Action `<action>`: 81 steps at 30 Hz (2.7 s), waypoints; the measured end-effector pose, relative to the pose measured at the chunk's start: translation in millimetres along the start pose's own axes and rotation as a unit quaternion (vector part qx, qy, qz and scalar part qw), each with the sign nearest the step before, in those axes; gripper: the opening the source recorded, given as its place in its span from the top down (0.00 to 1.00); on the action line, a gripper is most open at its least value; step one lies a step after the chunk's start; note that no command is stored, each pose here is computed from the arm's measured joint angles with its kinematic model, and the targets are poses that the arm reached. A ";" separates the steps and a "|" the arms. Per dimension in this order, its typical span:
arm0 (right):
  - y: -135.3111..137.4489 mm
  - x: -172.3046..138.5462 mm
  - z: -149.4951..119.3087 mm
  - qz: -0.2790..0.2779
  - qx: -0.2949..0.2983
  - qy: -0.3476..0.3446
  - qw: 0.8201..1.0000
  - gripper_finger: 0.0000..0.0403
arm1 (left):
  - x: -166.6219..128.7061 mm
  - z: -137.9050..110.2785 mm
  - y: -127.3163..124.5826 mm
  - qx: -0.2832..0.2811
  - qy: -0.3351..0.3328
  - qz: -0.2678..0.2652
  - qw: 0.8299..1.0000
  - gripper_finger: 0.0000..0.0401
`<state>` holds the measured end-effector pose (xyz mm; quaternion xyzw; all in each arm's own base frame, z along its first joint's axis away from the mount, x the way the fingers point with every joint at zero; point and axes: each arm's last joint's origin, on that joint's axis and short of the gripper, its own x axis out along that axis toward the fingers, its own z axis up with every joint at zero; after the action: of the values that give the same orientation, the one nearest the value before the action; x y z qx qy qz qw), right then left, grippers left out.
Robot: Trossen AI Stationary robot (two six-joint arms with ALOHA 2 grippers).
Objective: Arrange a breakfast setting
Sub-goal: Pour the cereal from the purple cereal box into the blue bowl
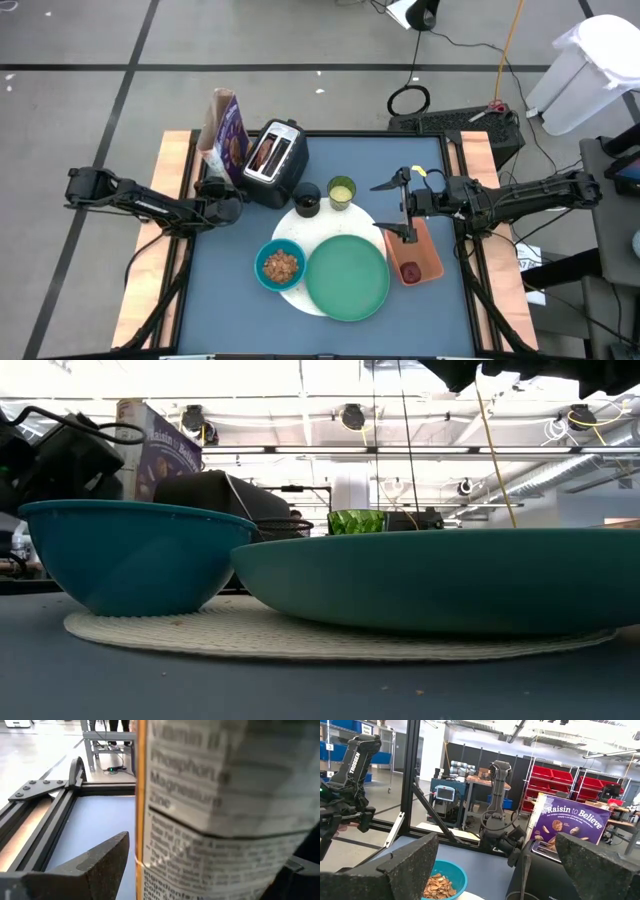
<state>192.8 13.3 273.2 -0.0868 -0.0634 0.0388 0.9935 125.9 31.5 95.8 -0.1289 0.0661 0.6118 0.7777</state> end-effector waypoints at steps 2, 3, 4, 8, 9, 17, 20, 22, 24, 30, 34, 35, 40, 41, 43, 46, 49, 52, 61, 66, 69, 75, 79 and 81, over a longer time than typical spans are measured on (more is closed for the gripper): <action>0.0 0.0 -0.1 0.000 0.000 0.000 1.000 0.02 | 0.0 0.9 -0.5 -0.006 -0.006 0.003 1.000 0.17; 0.0 0.0 0.0 0.000 0.000 0.000 1.000 0.02 | 0.0 1.5 -0.8 -0.009 -0.010 0.004 1.000 0.17; 0.0 0.0 -0.1 0.000 0.000 0.000 1.000 0.02 | 0.0 1.9 -1.0 -0.011 -0.012 0.005 1.000 0.17; 0.0 0.0 -0.1 0.000 0.000 0.000 1.000 0.02 | -0.1 5.0 -4.0 -0.014 -0.020 -0.001 1.000 0.17; 0.0 0.0 -0.1 0.000 0.000 0.000 1.000 0.02 | -0.1 6.2 -5.1 -0.012 -0.023 -0.004 1.000 0.17; 0.0 0.0 0.0 0.000 0.000 0.000 1.000 0.02 | -1.2 17.8 -11.8 -0.012 -0.065 0.004 0.998 0.17; 0.0 0.0 -0.1 0.000 0.000 0.000 1.000 0.02 | -1.7 21.7 -13.4 -0.012 -0.078 0.010 0.997 0.17; 0.0 0.0 -0.1 0.000 0.000 0.000 1.000 0.02 | -2.1 24.3 -14.5 -0.011 -0.085 0.013 0.996 0.17; 0.0 0.0 -0.1 0.000 0.000 0.000 1.000 0.02 | -2.6 27.4 -16.0 -0.012 -0.091 0.011 0.996 0.17; 0.0 0.0 -0.1 0.000 0.000 0.000 1.000 0.02 | -4.6 37.7 -20.1 -0.011 -0.110 0.007 0.994 0.17; 0.0 0.0 -0.1 0.000 0.000 0.000 1.000 0.02 | -6.3 44.8 -21.2 -0.015 -0.124 0.016 0.992 0.17; 0.0 0.0 0.0 0.000 0.000 0.000 1.000 0.02 | -6.7 46.5 -21.4 -0.016 -0.127 0.017 0.992 0.17; 0.0 0.0 0.0 0.000 0.000 0.000 1.000 0.02 | -9.4 56.5 -22.6 -0.023 -0.143 0.019 0.989 0.17; 0.0 0.0 -0.1 0.000 0.000 0.000 1.000 0.02 | -10.0 58.5 -22.7 -0.025 -0.146 0.018 0.989 0.17; 0.0 0.0 0.0 0.000 0.000 0.000 1.000 0.02 | -11.6 62.2 -22.9 -0.027 -0.151 0.016 0.988 0.17; 0.0 0.0 0.0 0.000 0.000 0.000 1.000 0.02 | -14.2 66.8 -22.8 -0.025 -0.157 0.012 0.987 0.17; 0.0 0.0 -0.1 0.000 0.000 0.000 1.000 0.02 | -16.6 70.0 -22.1 -0.027 -0.160 0.008 0.987 0.17; 0.0 0.0 0.0 0.000 0.000 0.000 1.000 0.02 | -18.9 73.1 -21.0 -0.040 -0.163 0.003 0.986 0.17; -0.1 0.0 -0.1 0.000 0.000 0.000 1.000 0.02 | -24.8 84.5 -16.1 -0.059 -0.175 -0.014 0.983 0.17; -0.1 0.0 0.0 0.000 0.000 0.000 1.000 0.02 | -26.8 88.9 -14.2 -0.071 -0.182 -0.028 0.980 0.17; 0.0 0.0 -0.1 0.000 0.000 0.000 1.000 0.02 | -27.6 92.4 -15.2 -0.067 -0.185 -0.029 0.980 0.17; 0.0 0.0 0.0 0.000 0.000 0.000 1.000 0.02 | -31.7 117.3 -30.0 -0.040 -0.196 -0.025 0.979 0.17; -0.1 0.0 0.0 0.000 0.000 0.000 1.000 0.02 | -36.1 139.6 -39.4 -0.027 -0.204 -0.012 0.979 0.17; 0.0 0.0 0.0 0.000 0.000 0.000 1.000 0.02 | -38.5 150.7 -43.3 -0.020 -0.208 -0.007 0.978 0.17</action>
<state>192.8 13.3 273.2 -0.0868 -0.0632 0.0387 0.9935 150.2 28.5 255.4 -0.0149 -0.1100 0.6211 0.7759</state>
